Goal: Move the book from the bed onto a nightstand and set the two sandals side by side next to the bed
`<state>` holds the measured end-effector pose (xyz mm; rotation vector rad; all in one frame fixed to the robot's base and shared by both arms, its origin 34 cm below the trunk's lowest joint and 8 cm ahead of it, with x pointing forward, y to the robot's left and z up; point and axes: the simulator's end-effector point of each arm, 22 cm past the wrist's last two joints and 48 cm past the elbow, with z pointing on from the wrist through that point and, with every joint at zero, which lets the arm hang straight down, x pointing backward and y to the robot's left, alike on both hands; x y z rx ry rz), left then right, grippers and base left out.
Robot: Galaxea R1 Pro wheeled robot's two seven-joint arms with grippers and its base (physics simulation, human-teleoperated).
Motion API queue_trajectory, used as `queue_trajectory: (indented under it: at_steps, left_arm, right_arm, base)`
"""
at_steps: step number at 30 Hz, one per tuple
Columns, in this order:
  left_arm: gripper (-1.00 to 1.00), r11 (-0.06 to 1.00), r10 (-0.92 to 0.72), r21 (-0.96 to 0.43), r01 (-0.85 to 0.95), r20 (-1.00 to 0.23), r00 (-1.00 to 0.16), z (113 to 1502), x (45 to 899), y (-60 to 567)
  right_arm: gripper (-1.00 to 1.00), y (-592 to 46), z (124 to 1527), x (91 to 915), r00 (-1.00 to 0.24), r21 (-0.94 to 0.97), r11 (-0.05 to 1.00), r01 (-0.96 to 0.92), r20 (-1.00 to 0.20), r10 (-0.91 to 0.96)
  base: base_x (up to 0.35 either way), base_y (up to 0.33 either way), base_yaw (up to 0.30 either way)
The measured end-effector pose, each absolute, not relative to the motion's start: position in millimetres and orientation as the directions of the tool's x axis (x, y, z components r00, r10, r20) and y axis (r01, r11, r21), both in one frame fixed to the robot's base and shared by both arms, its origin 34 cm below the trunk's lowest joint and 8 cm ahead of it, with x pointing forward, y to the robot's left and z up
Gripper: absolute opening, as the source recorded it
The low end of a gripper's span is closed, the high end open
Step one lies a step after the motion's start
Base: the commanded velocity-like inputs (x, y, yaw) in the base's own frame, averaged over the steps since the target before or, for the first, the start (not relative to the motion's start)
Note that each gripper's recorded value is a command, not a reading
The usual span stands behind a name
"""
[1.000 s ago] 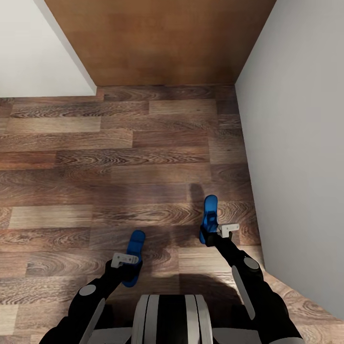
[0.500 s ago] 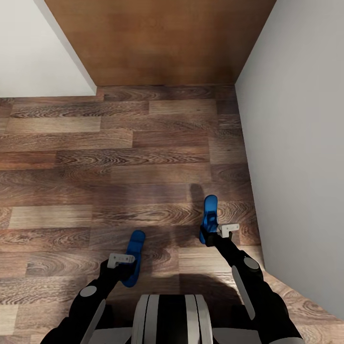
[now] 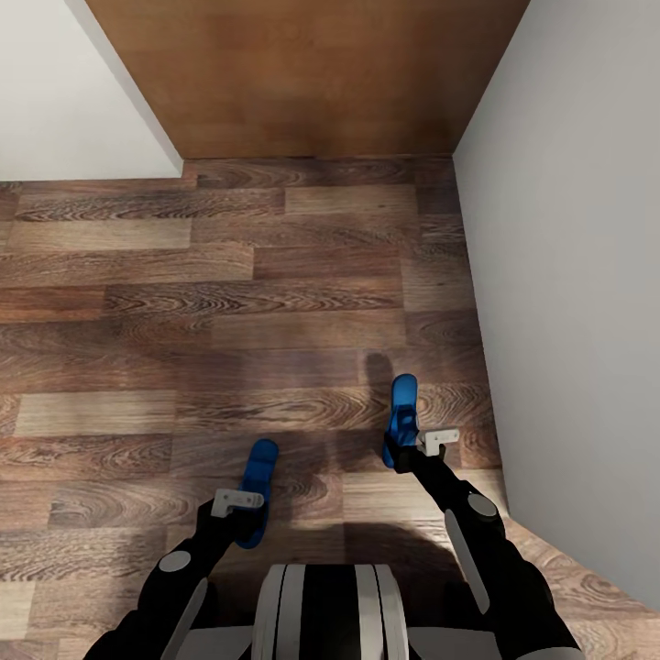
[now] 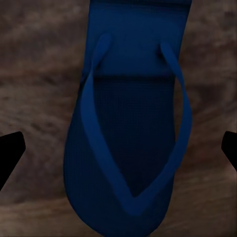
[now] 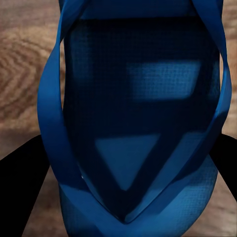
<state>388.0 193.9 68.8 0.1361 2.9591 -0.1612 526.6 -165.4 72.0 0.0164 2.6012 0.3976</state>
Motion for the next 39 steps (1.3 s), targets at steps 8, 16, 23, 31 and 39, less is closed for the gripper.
queue_trajectory:
  at_steps: [8,16,23,31,39]
  left_arm:
    - [1.00,0.990,0.082,-0.100,0.100,-0.174,-0.981,68,386,194]
    - [1.00,0.990,0.082,-0.100,0.100,-0.173,-0.981,66,386,194]
    - [1.00,0.989,0.078,-0.107,0.098,-0.174,-0.982,68,387,191]
    - [1.00,0.987,0.051,-0.144,0.071,-0.138,-0.989,74,402,164]
    - [1.00,0.987,0.052,-0.142,0.074,-0.152,-0.987,77,418,164]
  right_arm:
    - [-1.00,-165,72,526,-0.873,0.283,0.957,-0.062,-0.481,0.085]
    - [-1.00,-165,70,526,-0.873,0.283,0.957,-0.062,-0.479,0.085]
    - [-1.00,-166,70,526,-0.873,0.283,0.957,-0.062,-0.479,0.085]
    - [-1.00,-166,70,526,-0.873,0.283,0.957,-0.062,-0.479,0.085]
    - [-1.00,-166,70,526,-0.873,0.282,0.957,-0.062,-0.479,0.085]
  base:
    - [0.000,0.000,0.000]
    - [0.000,0.000,0.000]
    - [0.000,0.000,0.000]
    - [0.000,0.000,0.000]
    - [0.000,0.000,0.000]
